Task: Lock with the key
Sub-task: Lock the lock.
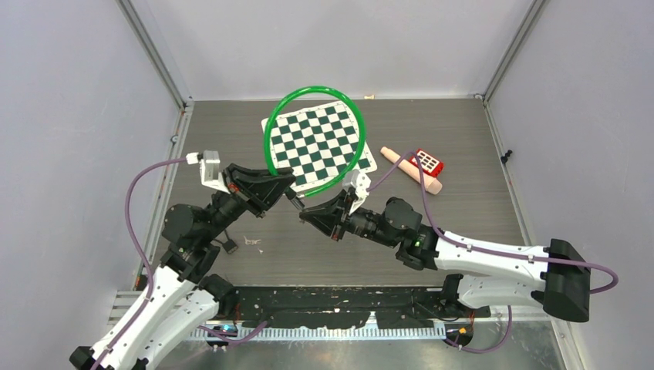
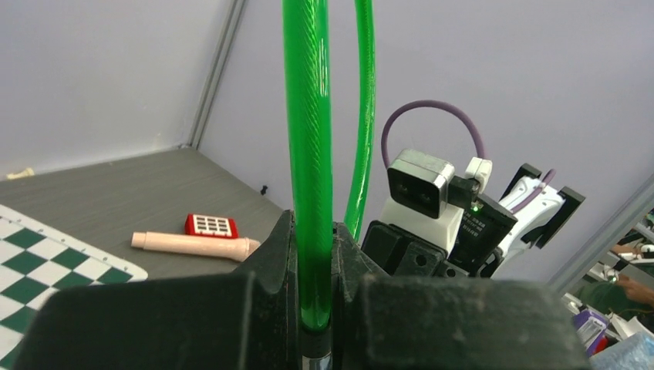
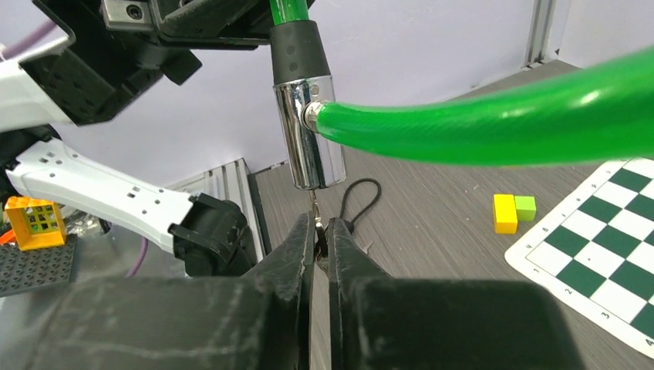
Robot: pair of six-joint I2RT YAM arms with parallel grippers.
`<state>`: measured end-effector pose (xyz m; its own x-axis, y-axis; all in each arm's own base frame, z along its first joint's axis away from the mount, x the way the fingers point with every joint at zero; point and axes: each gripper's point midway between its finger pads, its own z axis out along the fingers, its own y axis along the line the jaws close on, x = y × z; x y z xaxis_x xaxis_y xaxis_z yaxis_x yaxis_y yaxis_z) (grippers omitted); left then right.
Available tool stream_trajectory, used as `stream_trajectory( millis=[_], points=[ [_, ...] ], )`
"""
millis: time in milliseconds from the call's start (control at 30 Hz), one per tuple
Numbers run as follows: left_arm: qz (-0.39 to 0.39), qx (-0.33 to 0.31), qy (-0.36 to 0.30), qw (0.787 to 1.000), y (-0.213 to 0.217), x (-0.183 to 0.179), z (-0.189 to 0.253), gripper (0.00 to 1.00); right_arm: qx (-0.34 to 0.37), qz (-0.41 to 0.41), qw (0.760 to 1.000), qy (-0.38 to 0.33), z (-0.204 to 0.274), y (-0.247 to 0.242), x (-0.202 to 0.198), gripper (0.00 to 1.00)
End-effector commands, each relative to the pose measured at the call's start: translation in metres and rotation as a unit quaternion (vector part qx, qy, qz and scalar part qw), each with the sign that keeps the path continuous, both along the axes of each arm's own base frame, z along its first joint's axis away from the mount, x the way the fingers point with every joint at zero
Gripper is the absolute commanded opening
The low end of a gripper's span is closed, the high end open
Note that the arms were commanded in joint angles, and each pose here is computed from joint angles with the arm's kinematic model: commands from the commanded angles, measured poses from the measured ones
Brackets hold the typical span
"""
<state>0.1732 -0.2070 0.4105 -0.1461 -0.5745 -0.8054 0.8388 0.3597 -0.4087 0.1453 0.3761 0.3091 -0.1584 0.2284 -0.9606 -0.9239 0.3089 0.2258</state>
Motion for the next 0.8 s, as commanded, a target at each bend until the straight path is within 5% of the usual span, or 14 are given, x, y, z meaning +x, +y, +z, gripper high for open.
stream_trajectory(
  millis=[0,367,767],
  points=[
    [0.036,-0.015,-0.081,0.996,0.016,-0.01,0.051,0.0,-0.02,0.015,1.0,-0.014,-0.016,-0.011,-0.006,0.05],
    [0.065,-0.016,-0.096,0.993,0.019,0.001,0.05,0.0,-0.094,0.085,0.992,-0.001,-0.054,-0.014,-0.026,0.05],
    [0.133,-0.039,-0.104,0.985,0.041,0.011,0.052,0.0,-0.056,0.117,0.991,0.038,-0.049,-0.008,-0.038,0.05]
  ],
)
